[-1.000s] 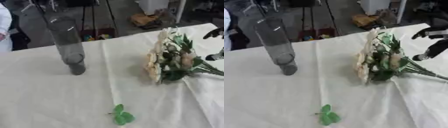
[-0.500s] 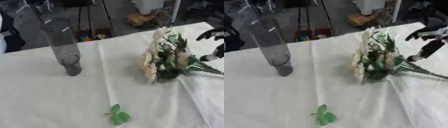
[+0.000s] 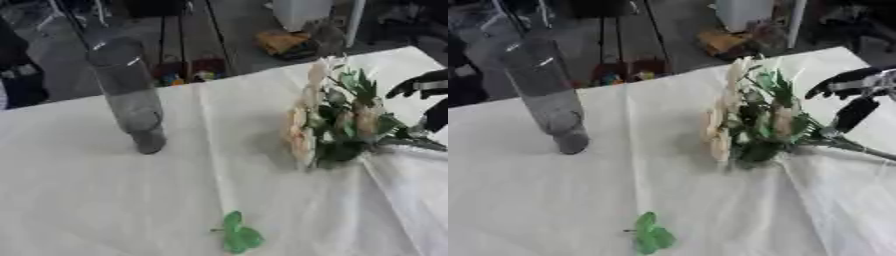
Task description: Arrange flowers into the vase.
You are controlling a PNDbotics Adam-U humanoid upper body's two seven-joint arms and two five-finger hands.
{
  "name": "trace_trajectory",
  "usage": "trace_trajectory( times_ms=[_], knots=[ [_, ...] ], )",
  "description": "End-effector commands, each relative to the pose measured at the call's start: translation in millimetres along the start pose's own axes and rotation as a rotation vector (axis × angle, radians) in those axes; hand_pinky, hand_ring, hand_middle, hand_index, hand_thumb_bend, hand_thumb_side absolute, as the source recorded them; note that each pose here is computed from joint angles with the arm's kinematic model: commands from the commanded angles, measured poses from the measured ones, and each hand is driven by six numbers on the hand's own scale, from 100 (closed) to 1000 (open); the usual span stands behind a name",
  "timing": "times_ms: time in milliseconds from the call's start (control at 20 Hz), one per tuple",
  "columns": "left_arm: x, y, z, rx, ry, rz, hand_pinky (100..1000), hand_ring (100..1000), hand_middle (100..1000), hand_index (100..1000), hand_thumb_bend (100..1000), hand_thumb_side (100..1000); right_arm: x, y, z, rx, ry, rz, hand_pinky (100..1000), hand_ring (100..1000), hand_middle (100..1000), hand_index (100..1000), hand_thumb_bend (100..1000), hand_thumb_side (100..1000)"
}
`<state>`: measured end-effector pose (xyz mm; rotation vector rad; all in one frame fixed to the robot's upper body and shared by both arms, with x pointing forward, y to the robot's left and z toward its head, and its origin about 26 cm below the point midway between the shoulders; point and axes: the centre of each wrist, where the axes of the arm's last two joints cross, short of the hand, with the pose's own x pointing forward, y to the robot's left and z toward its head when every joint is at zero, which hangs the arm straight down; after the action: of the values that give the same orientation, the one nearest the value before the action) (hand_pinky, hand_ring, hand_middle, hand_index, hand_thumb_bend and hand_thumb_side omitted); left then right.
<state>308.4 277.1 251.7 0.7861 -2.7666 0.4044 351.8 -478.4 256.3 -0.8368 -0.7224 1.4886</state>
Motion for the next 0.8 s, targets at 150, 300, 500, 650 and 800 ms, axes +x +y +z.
trace_trajectory(
  times_ms=[150, 300, 500, 650, 800],
  knots=[
    [4, 0.4, -8, 0.01, -0.026, 0.009, 901, 1000, 880, 970, 426, 1000, -8, -0.1, 2, -0.002, 0.04, -0.005, 889, 984, 996, 1000, 443, 452],
    [4, 0.6, -7, 0.01, -0.022, 0.008, 901, 1000, 880, 970, 424, 1000, -12, 2.2, 0, -0.012, 0.065, -0.02, 892, 991, 1000, 1000, 441, 457],
    [4, 0.5, -6, 0.012, -0.021, 0.009, 901, 1000, 880, 970, 424, 1000, -18, 5.3, -3, -0.028, 0.096, -0.038, 889, 994, 1000, 1000, 447, 482],
    [4, -0.1, -6, 0.013, -0.018, 0.012, 901, 1000, 879, 969, 422, 1000, -18, 7.4, -5, -0.058, 0.113, -0.041, 878, 988, 991, 1000, 431, 516],
    [4, -0.4, -6, 0.013, -0.017, 0.013, 902, 1000, 879, 969, 422, 1000, -18, 9.0, -6, -0.085, 0.12, -0.046, 864, 977, 982, 1000, 410, 522]
  ],
)
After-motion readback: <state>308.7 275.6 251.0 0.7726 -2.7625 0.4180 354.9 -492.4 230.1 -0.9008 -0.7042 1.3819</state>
